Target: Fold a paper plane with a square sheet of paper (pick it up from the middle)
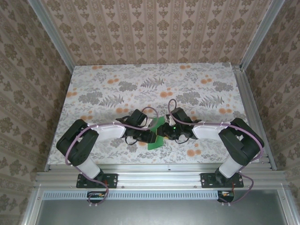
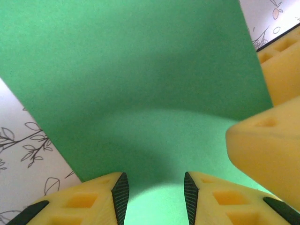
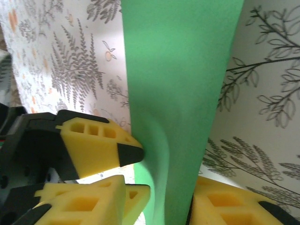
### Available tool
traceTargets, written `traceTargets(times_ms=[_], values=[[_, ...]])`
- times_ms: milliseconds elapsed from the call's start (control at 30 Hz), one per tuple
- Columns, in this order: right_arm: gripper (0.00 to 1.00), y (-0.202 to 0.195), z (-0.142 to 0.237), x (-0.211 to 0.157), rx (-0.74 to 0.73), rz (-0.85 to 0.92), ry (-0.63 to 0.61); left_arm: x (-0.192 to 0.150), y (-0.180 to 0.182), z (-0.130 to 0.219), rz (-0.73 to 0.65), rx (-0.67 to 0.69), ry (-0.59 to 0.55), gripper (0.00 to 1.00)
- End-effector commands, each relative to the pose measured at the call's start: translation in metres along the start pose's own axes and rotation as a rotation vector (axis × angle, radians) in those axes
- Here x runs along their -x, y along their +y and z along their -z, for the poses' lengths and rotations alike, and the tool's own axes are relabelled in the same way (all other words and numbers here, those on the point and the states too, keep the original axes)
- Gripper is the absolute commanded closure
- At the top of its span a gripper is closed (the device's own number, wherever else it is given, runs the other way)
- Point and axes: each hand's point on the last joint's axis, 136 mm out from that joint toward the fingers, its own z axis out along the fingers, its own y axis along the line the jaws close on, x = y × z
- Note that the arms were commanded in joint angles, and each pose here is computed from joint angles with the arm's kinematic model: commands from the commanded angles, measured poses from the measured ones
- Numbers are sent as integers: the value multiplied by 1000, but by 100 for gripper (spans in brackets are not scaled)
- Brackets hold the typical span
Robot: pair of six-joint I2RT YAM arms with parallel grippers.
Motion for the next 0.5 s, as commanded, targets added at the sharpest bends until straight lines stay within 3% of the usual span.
traceTargets(times_ms=[0,233,467], values=[[63,4,-6,-4,53,-36,23,-8,8,2,18,3,5,59],[75,1,-11,-5,56,-59,33,9,-4,27,18,-40,-71,56],[87,22,-2,3,118,-43,11,20,-5,55,46,-54,-134,48]])
